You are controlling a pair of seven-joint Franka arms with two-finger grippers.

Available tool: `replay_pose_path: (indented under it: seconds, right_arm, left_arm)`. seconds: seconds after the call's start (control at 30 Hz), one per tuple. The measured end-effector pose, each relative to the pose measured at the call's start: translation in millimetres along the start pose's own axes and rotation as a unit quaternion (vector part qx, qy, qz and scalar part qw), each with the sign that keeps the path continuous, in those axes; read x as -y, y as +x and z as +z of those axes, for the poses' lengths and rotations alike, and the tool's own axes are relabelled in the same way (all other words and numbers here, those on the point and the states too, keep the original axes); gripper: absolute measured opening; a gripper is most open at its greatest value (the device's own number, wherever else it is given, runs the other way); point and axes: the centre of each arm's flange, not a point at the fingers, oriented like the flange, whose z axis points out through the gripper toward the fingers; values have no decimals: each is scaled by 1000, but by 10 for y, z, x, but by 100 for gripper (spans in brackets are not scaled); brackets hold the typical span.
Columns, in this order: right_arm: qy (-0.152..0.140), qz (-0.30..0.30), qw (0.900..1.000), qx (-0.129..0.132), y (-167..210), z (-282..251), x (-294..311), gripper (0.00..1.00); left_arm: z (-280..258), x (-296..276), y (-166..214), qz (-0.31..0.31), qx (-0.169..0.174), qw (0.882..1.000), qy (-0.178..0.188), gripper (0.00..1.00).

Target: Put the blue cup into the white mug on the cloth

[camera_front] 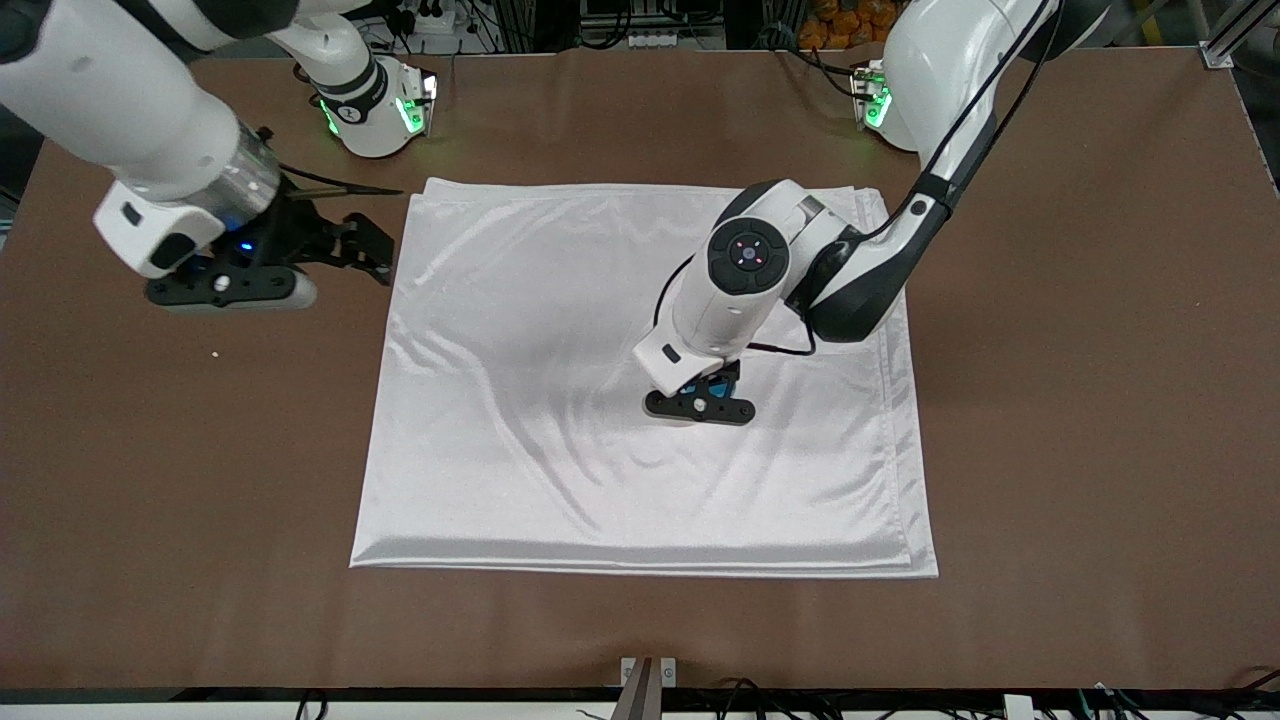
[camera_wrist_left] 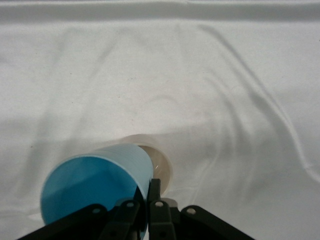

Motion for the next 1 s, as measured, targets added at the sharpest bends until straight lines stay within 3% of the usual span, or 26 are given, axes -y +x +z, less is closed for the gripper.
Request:
replay_pose_path:
  seconds: [0.53,1.0]
  right_arm:
    - [-11,13,1000,17,-81,-83,-1101,100]
    - [-11,11,1000,-22,-33,18,-1846,100]
  left_arm:
    - [382,-52,-63,-4,23,1000,5,4]
    - [716,-87,-236,5,51,999,20,4]
